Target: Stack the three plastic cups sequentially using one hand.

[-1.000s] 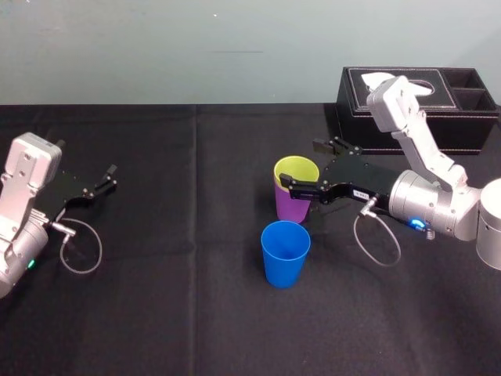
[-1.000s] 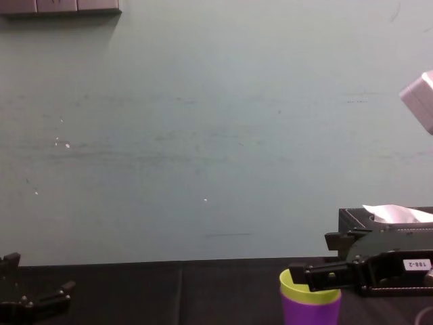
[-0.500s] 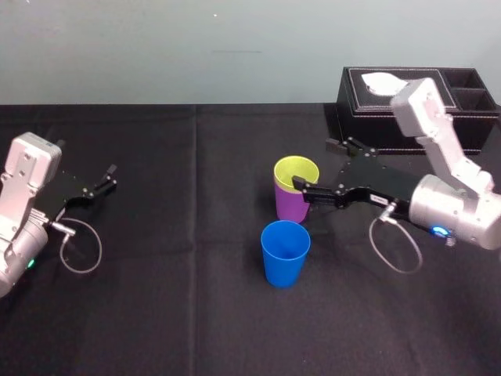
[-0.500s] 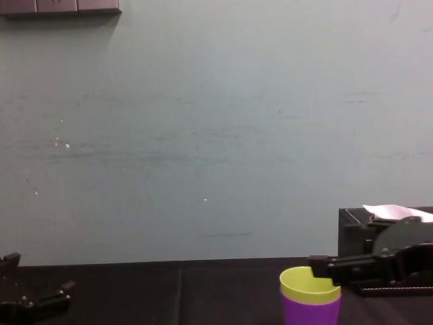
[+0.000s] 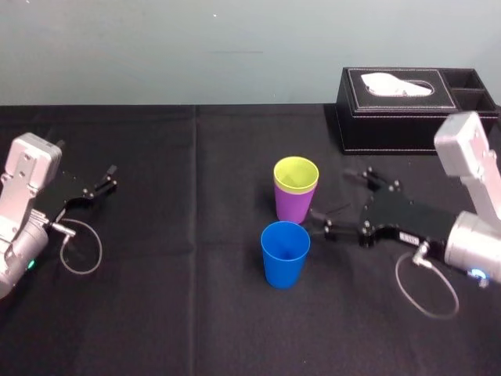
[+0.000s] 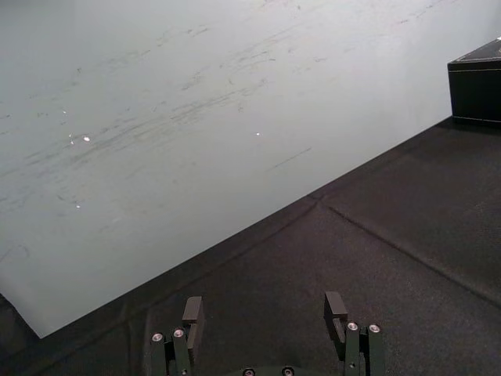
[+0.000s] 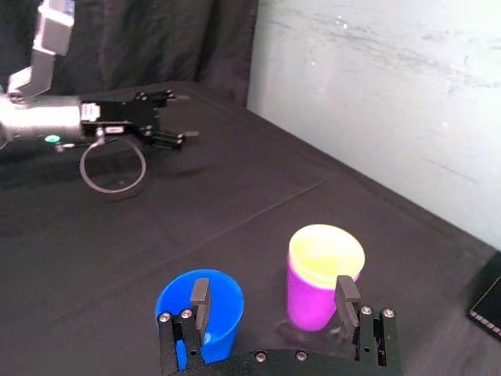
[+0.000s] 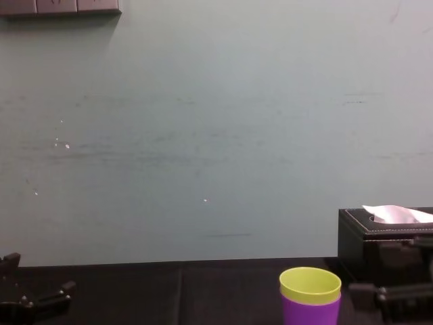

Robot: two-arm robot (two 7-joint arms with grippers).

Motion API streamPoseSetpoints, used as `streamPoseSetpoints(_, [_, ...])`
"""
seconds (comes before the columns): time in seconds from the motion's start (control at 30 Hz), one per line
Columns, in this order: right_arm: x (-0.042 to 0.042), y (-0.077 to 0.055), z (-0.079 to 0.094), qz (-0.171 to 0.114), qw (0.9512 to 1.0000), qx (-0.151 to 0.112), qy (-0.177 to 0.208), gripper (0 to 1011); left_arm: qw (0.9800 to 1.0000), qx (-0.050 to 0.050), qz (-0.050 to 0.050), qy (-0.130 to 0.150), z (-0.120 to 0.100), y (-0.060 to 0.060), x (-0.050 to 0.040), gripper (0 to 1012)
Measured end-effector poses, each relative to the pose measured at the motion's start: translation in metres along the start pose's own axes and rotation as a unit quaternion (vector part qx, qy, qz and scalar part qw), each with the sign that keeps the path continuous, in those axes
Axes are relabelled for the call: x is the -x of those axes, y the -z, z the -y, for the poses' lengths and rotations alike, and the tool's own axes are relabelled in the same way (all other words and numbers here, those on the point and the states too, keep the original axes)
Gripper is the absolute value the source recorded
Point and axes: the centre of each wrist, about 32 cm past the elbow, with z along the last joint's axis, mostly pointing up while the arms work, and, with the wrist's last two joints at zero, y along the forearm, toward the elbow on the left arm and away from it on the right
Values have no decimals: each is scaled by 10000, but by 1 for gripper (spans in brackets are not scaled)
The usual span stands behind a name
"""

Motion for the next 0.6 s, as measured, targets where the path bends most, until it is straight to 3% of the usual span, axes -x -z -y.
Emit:
streamPoseSetpoints(0.23, [88,99,74,-90,9999,86,-75,1002,10000,0,0,0,0,0,0,1011])
streamPoseSetpoints(0.6, [199,234,51,-50,9990,352,-268,1003,10000,0,0,0,0,0,0,1011])
